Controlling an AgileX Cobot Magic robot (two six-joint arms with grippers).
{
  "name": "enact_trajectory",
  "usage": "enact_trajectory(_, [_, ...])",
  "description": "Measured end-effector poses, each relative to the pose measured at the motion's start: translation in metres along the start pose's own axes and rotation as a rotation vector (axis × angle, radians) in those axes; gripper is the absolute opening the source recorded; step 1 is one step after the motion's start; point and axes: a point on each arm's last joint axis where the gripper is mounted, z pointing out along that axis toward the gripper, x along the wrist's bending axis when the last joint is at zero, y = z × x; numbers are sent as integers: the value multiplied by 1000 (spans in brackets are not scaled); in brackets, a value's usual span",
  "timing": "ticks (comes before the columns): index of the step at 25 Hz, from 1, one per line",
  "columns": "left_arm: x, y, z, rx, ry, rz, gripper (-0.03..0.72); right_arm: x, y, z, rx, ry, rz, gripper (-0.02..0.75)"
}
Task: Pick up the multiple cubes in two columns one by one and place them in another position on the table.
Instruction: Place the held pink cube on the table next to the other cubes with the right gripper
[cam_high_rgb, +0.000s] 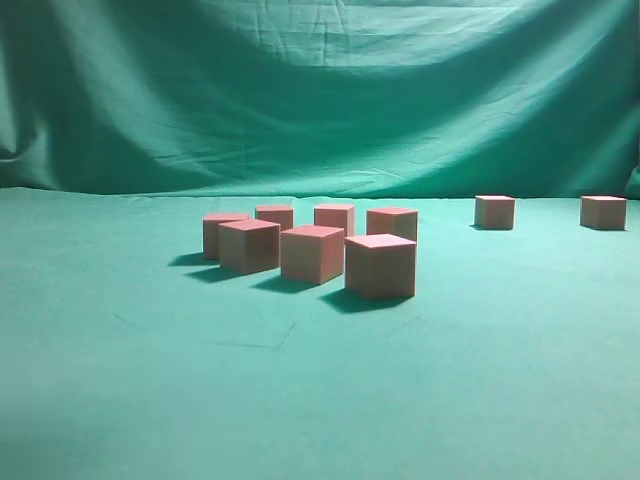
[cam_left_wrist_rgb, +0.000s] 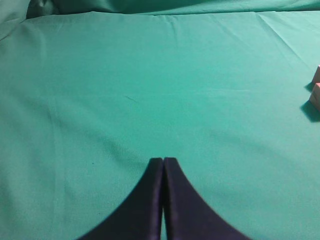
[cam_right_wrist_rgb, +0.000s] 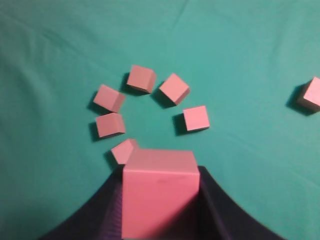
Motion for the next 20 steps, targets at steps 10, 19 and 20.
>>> enact_trajectory(10, [0, 0, 0, 0, 0, 0, 0, 96, -36, -21, -3, -92, -208, 269])
enact_trajectory(19, [0, 0, 0, 0, 0, 0, 0, 115, -108, 68, 212, -72, -349, 269])
enact_trajectory(20, [0, 0, 0, 0, 0, 0, 0, 113, -115, 76, 222, -74, -342, 269])
